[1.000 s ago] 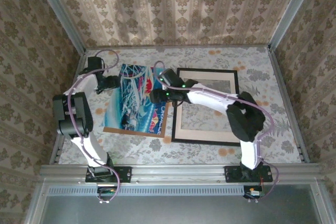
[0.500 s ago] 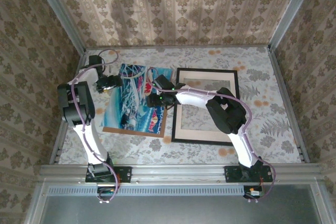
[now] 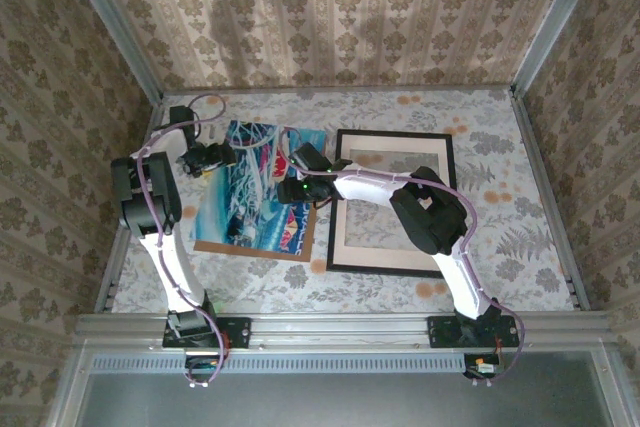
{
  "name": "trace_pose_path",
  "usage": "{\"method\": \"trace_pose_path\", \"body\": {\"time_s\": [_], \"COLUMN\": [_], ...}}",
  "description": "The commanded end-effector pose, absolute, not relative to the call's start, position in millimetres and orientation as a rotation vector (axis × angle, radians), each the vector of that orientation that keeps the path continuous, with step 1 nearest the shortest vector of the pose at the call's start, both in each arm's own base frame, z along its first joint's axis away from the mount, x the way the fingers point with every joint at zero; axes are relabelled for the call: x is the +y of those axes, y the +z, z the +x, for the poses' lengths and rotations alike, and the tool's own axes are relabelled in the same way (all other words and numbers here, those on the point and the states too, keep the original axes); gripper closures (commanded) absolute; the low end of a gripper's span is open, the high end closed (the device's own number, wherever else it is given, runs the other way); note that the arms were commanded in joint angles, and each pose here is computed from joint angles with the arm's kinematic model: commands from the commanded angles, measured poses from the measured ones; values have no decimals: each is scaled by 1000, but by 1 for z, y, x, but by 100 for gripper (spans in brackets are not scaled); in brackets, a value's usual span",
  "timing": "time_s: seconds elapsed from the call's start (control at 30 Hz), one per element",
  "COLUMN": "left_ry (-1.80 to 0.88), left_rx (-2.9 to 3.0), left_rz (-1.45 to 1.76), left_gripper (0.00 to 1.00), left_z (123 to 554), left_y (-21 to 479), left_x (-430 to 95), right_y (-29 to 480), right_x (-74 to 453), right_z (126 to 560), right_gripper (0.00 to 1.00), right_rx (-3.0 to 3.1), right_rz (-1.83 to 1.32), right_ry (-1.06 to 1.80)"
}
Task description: Put the photo into the frame
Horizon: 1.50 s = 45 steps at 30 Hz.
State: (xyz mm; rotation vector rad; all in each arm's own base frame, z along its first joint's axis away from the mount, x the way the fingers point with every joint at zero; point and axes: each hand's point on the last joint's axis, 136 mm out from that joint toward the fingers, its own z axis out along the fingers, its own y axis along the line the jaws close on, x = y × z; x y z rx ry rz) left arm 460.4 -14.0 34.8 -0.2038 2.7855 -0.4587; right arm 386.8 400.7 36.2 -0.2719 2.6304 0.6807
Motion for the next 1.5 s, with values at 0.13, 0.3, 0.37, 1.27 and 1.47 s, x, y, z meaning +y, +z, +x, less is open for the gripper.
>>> {"method": "trace_pose_path", "body": {"time_s": [0.13,0.3,0.37,1.27,1.47], "left_ry": [-543,-566,-570,-666,-727], "left_rx": [2757,2727,2714,2739,2732], "left_rz": [-188,-192,-194,-8,62], "left_gripper": [28,29,30,46,50], "left_z": [456,457,456,439,451], "left_y": [48,59,64,48,46], "left_x": [-20,-20,-20,-20,-22], "right_y": [6,6,7,12,13], "right_x": [395,395,395,401,404], "right_z": [376,376,377,381,382], "right_gripper": [35,35,35,34,34], "right_rx": [2715,2715,2713,2684,2680], "right_rz": [-265,-268,-267,-383,-395], "right_ry": [655,652,652,646,659]}}
